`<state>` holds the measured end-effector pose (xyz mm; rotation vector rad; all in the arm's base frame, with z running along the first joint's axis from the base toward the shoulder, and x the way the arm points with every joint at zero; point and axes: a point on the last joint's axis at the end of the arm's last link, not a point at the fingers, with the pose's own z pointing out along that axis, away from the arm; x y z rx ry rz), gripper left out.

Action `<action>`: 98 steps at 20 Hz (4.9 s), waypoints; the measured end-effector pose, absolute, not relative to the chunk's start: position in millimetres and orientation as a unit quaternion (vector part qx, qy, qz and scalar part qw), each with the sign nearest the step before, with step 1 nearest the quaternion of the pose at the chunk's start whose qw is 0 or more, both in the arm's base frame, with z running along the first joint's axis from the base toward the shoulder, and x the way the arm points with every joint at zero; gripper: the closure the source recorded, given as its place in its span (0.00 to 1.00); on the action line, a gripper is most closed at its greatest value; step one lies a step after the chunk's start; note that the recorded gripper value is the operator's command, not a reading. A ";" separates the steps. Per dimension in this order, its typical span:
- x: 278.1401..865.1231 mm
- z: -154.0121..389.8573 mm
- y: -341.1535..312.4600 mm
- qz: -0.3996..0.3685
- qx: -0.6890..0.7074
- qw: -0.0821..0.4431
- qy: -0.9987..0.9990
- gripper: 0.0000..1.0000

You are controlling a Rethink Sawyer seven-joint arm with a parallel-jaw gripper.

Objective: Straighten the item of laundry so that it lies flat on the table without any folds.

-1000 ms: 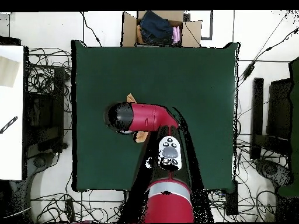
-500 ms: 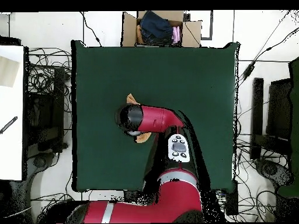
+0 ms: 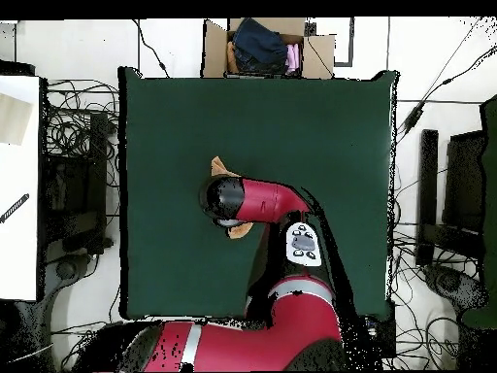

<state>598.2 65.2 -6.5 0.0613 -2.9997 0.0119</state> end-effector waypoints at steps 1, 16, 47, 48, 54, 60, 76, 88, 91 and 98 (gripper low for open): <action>597.6 -8.5 66.0 0.004 0.021 0.070 -0.997 0.00; 597.7 -7.6 75.3 0.009 0.031 0.068 -0.997 0.00; 596.3 -6.2 78.1 0.024 0.039 0.064 -0.997 0.00; 596.3 -6.2 78.1 0.024 0.039 0.064 -0.997 0.00; 596.3 -6.2 78.1 0.024 0.039 0.064 -0.997 0.00; 596.3 -6.2 78.1 0.024 0.039 0.064 -0.997 0.00; 596.8 -5.2 78.3 0.024 0.039 0.063 -0.997 0.00; 597.6 -4.6 77.4 0.025 0.039 0.062 -0.997 1.00; 599.6 -3.3 76.7 0.026 0.039 0.061 -0.997 1.00; 604.3 1.7 80.6 0.031 0.044 0.069 -0.996 1.00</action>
